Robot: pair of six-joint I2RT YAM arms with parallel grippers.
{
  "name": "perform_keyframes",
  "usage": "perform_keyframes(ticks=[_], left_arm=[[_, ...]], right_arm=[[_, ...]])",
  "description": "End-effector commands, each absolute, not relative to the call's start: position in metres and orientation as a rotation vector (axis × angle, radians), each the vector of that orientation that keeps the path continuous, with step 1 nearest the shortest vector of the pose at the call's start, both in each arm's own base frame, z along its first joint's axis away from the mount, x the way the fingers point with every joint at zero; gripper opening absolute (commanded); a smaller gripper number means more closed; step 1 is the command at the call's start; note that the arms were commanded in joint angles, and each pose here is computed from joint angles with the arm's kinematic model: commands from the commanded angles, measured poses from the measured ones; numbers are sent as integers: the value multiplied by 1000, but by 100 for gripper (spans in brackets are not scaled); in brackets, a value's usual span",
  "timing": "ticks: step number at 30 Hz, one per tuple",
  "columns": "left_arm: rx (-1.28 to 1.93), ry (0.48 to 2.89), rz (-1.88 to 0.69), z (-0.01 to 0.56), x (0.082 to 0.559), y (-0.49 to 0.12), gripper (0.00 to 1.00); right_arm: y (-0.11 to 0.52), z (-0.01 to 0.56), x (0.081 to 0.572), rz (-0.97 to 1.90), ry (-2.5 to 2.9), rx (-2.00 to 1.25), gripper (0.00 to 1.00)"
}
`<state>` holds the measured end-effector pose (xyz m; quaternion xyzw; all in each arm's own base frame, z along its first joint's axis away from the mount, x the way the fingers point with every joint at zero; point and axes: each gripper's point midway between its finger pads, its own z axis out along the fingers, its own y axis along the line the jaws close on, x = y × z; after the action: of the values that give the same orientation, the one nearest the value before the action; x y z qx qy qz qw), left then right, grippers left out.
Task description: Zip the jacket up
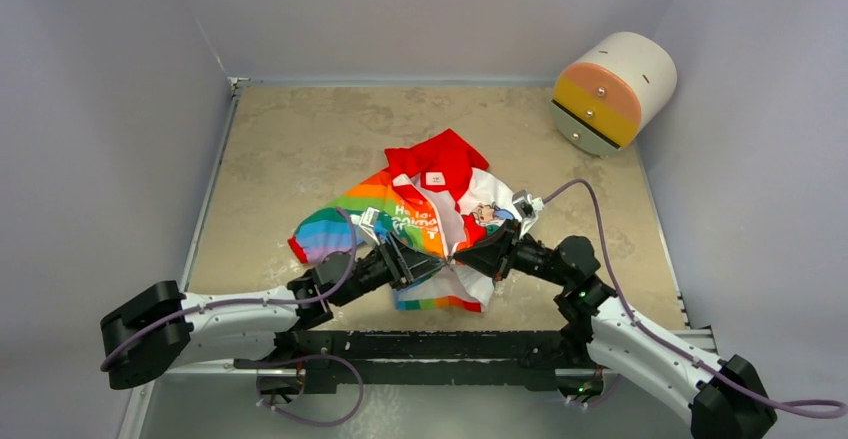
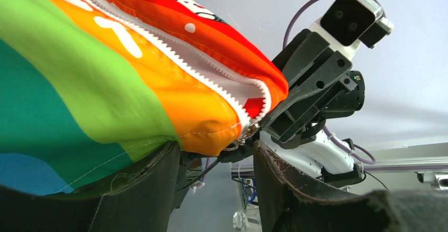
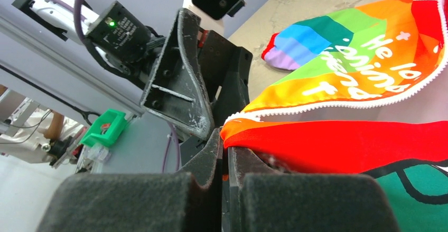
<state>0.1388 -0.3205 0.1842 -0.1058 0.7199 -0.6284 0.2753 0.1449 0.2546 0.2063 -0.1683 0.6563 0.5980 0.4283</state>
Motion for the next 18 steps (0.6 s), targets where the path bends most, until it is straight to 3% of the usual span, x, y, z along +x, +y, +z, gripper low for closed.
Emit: perform_keyframes(ticks=[1, 18], left_arm=[[-279, 1815, -1836, 208, 132, -321, 52], [-249, 1721, -1917, 227, 128, -320, 41]], right_arm=[[255, 233, 137, 1546, 1521, -460, 0], [255, 231, 129, 1600, 1505, -465, 0]])
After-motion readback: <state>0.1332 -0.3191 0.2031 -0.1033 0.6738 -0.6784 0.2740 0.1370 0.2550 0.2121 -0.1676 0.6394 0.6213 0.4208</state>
